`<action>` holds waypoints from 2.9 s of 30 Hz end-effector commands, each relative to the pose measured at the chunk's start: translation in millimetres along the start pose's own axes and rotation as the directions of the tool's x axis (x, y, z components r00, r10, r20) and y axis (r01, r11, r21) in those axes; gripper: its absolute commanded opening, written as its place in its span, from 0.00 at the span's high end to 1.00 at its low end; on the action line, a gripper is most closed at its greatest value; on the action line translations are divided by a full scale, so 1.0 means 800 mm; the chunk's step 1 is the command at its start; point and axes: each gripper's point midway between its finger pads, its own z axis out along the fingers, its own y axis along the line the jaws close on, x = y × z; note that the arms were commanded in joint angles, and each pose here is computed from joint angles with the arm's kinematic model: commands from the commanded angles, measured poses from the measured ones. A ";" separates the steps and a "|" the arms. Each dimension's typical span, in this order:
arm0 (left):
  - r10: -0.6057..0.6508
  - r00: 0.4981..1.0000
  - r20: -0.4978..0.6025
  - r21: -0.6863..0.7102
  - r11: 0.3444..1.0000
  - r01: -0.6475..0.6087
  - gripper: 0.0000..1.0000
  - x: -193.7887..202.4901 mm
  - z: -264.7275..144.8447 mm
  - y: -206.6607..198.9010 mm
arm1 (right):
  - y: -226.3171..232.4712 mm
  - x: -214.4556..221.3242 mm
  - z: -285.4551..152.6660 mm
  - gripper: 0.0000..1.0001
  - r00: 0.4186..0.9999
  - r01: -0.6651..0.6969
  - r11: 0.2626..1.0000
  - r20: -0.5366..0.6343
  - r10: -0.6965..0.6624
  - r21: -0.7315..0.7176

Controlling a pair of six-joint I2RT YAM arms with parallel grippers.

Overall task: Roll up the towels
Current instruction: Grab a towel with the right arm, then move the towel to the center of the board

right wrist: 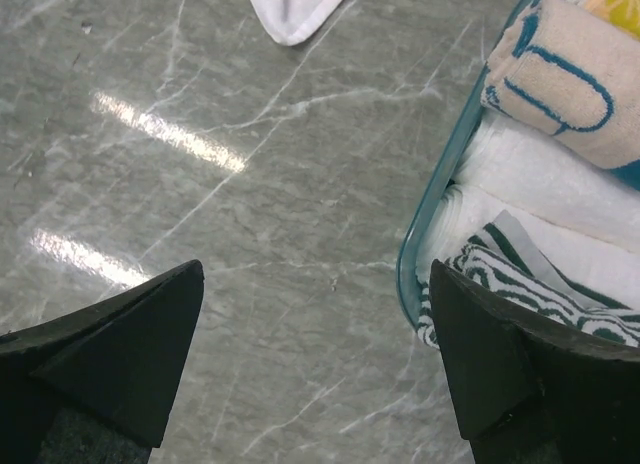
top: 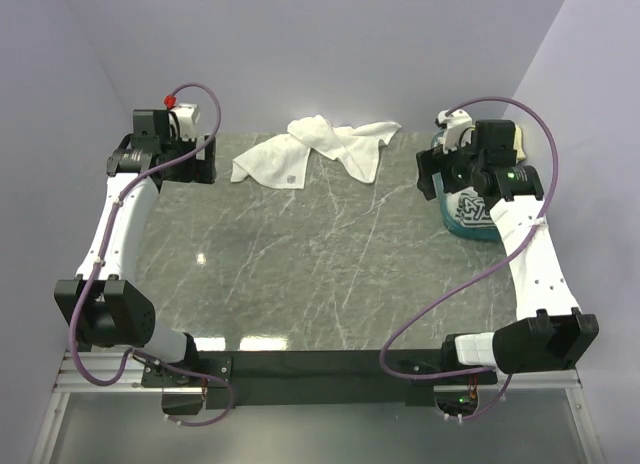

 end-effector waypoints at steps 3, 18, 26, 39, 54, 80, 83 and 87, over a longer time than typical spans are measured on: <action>0.052 0.996 0.078 0.040 0.998 -0.055 0.01 -0.026 -0.013 -0.014 | 0.011 0.000 0.000 0.00 0.993 0.120 0.993 -0.005 -0.119 0.004; 0.006 0.994 0.113 0.132 0.991 -0.021 0.01 -0.027 -0.024 -0.037 | 0.071 0.003 0.185 0.39 0.948 0.240 0.969 -0.202 -0.246 -0.058; 0.015 0.996 0.091 0.140 0.990 -0.028 0.01 0.001 -0.032 -0.041 | 0.068 0.016 0.297 0.44 0.927 0.246 0.968 -0.282 -0.247 -0.037; 0.031 0.998 0.054 0.142 0.989 -0.038 0.00 0.024 -0.029 -0.041 | 0.071 0.053 0.386 0.46 0.903 0.235 0.971 -0.359 -0.237 -0.049; 0.049 0.999 -0.001 0.345 0.937 -0.046 0.20 0.025 0.069 -0.089 | 0.053 0.093 0.323 1.00 0.861 0.226 0.971 -0.451 -0.235 -0.074; 0.191 0.970 -0.152 0.405 0.907 -0.115 0.39 0.080 0.286 -0.242 | 0.043 0.142 0.120 1.00 0.901 0.047 0.995 -0.427 -0.080 -0.087; 0.206 0.959 -0.196 0.326 0.936 -0.134 0.45 0.097 0.300 -0.224 | 0.037 0.144 0.115 1.00 0.900 0.047 0.996 -0.429 -0.077 -0.079; 0.312 0.909 -0.276 0.248 0.937 -0.247 0.74 0.126 0.294 -0.183 | 0.028 0.149 0.111 1.00 0.893 0.071 0.995 -0.439 -0.095 -0.071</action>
